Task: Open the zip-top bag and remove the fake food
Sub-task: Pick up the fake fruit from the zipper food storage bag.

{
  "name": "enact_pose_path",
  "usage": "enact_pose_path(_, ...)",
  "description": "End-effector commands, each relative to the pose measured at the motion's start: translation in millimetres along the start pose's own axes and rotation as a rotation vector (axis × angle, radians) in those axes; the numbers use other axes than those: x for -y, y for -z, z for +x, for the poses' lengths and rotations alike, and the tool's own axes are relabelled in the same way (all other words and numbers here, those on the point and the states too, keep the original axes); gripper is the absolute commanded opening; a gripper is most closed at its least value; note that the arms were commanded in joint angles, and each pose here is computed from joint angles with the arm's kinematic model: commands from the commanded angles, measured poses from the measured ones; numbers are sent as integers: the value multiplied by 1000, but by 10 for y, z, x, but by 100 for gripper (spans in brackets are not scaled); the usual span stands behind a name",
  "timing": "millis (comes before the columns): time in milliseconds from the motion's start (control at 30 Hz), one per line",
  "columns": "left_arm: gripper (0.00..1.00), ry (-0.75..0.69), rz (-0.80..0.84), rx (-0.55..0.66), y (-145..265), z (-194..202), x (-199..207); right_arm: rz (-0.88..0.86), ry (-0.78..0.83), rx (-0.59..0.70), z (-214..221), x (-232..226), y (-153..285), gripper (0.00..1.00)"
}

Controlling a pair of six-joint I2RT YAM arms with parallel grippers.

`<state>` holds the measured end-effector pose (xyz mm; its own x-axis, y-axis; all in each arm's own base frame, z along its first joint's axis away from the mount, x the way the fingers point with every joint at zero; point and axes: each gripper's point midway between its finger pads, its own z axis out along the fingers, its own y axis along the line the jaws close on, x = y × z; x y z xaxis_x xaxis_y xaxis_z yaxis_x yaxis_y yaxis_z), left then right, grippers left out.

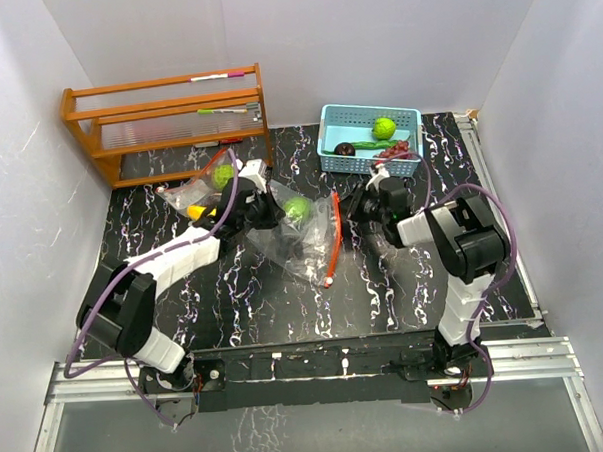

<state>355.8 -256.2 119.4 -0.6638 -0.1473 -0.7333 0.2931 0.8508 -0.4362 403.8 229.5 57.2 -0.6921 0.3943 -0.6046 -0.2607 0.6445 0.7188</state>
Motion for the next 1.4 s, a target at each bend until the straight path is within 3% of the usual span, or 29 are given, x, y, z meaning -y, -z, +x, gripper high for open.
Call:
enact_pose_path(0, 0, -7, 25, 45, 208, -173, 90, -116, 68, 81, -454, -226, -100, 13)
enact_pose_path(167, 0, -9, 7, 32, 255, -90, 30, -166, 72, 66, -421, -327, -90, 14)
enact_pose_path(633, 0, 23, -20, -6, 129, 102, -93, -296, 78, -167, 577, -777, 1, 20)
enact_pose_path(767, 0, 27, -24, -10, 126, 138, -114, -315, 107, -182, 647, -871, -83, 32)
enact_pose_path(867, 0, 25, -30, -6, 132, 128, -122, -299, 128, -199, 719, -851, -176, 44)
enact_pose_path(1133, 0, 21, -32, -7, 125, 133, -136, -154, 299, -261, 926, -710, -306, 56)
enact_pose_path(1267, 0, 21, -31, -3, 129, 107, -128, -27, 392, -298, 1072, -565, -290, 55)
enact_pose_path(1367, 0, 20, -35, 1, 135, 97, -142, -10, 412, -327, 1179, -525, -256, 48)
